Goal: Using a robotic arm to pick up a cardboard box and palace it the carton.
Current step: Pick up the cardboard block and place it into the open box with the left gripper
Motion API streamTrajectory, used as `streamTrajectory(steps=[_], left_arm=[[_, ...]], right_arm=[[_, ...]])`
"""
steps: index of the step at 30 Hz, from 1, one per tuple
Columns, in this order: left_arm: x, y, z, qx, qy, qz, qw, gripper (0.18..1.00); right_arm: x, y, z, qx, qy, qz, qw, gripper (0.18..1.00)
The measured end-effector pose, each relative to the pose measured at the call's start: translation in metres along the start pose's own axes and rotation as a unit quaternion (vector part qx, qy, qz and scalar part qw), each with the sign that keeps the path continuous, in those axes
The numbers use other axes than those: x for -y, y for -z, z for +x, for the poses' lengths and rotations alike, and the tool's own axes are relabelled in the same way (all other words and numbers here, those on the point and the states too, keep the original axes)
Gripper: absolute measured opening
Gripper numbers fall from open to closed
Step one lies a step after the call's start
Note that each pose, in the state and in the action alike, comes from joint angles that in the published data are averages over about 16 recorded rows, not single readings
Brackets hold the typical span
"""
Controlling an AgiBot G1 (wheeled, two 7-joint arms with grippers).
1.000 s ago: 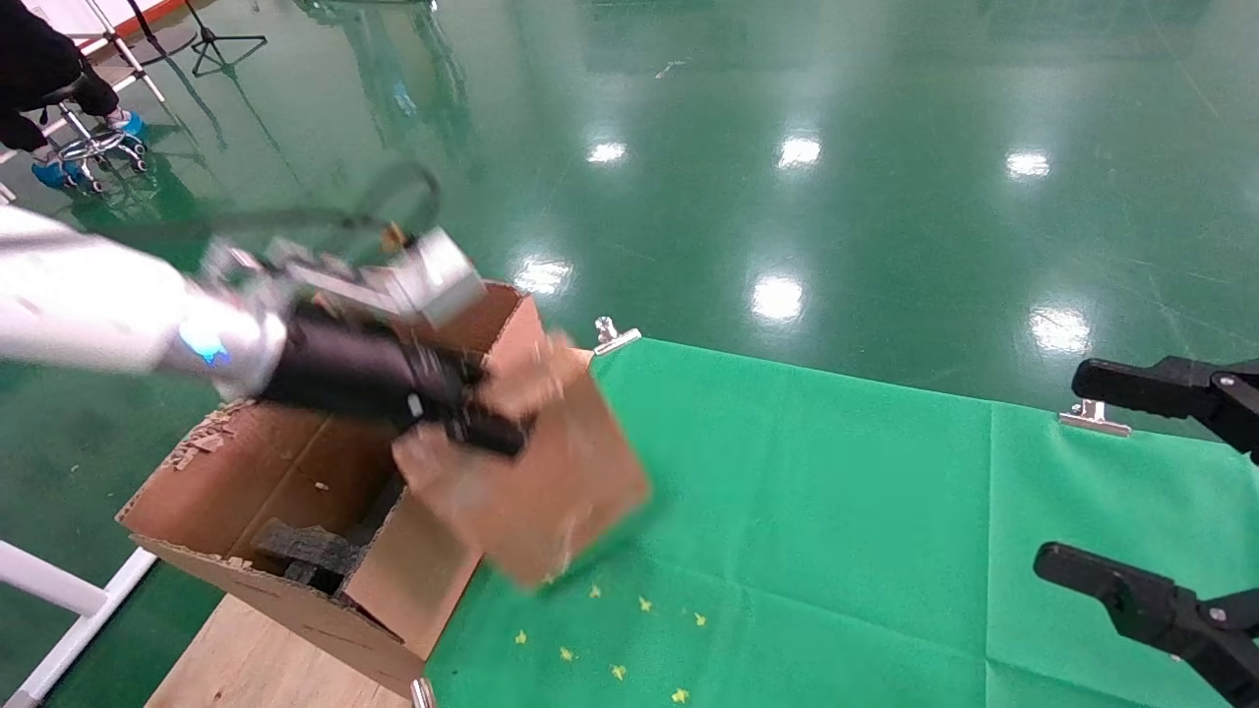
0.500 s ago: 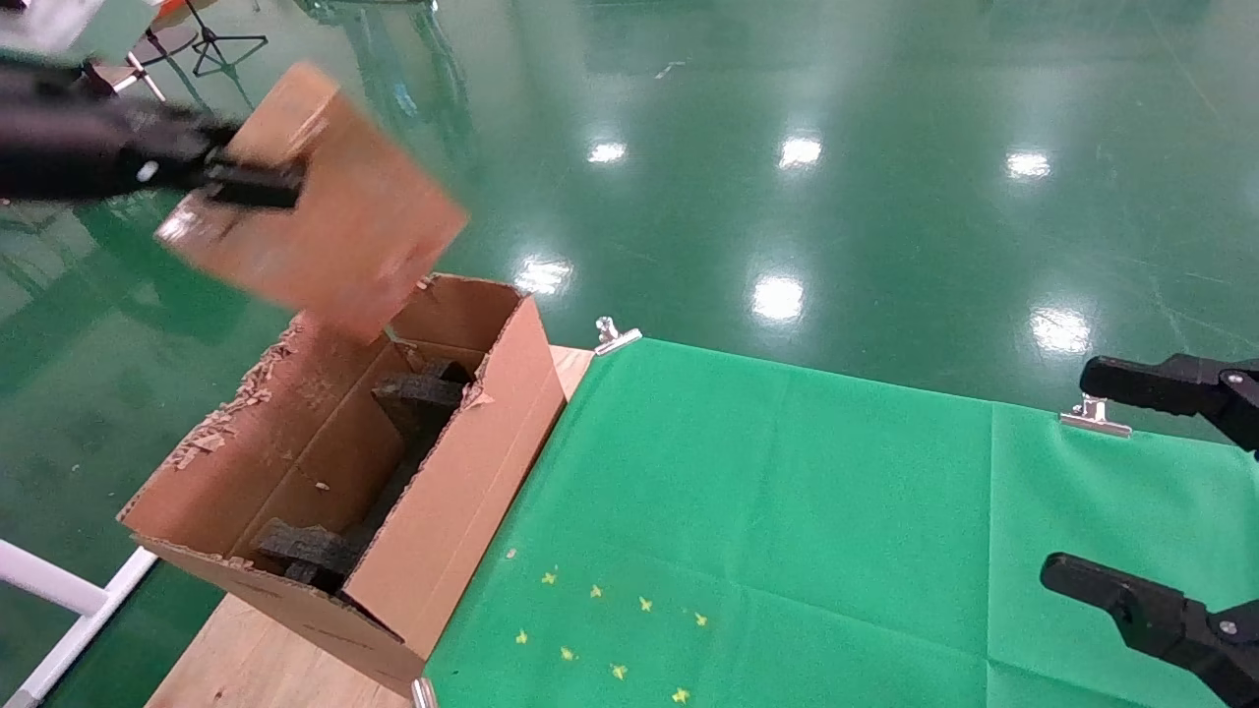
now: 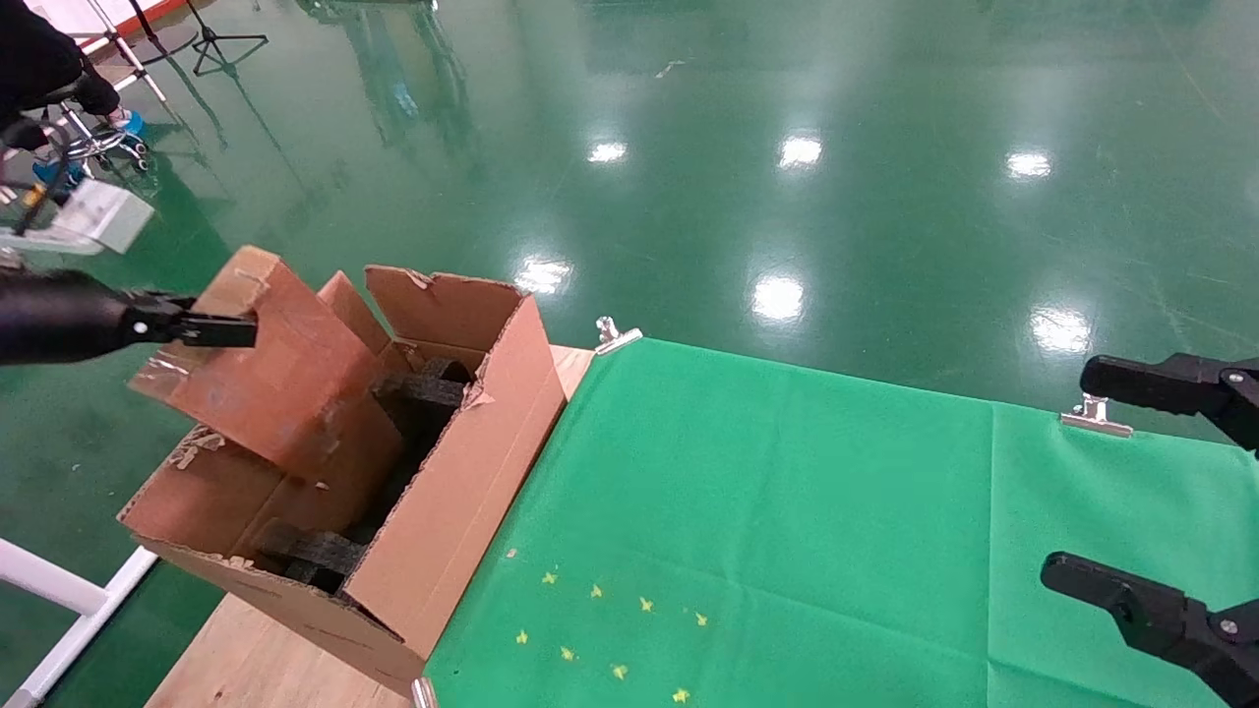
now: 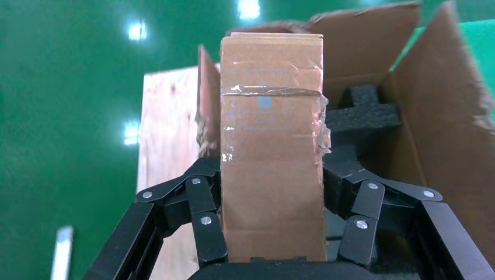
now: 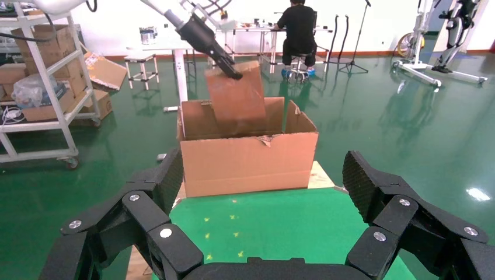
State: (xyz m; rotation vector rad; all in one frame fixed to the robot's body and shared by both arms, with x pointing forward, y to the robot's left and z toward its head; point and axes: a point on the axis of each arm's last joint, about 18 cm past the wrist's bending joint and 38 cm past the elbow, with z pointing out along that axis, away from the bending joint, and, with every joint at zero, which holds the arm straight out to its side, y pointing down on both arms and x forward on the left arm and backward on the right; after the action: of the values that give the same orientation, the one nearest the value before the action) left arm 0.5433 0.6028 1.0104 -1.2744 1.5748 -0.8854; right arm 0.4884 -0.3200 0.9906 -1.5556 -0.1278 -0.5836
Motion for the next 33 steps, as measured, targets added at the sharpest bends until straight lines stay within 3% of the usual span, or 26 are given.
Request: streamTrajectory(steps=[8,22,33], left_arm=[[-0.027,-0.036,-0.005,0.035,0.024,-0.046,0.9980,0.325],[-0.066,-0.099,0.014,0.061,0.006,-0.111,0.9920,0.322],[-0.099,-0.125,0.027,0.058,0.015,-0.145,0.9876,0.312]], right_arm=[[0.000,0.000,0.000,0.000,0.000,0.000,1.000,1.001],[0.000,0.000,0.000,0.000,0.000,0.000,1.000,1.001],[0.000,0.000,0.000,0.000,0.000,0.000,1.000,1.001]])
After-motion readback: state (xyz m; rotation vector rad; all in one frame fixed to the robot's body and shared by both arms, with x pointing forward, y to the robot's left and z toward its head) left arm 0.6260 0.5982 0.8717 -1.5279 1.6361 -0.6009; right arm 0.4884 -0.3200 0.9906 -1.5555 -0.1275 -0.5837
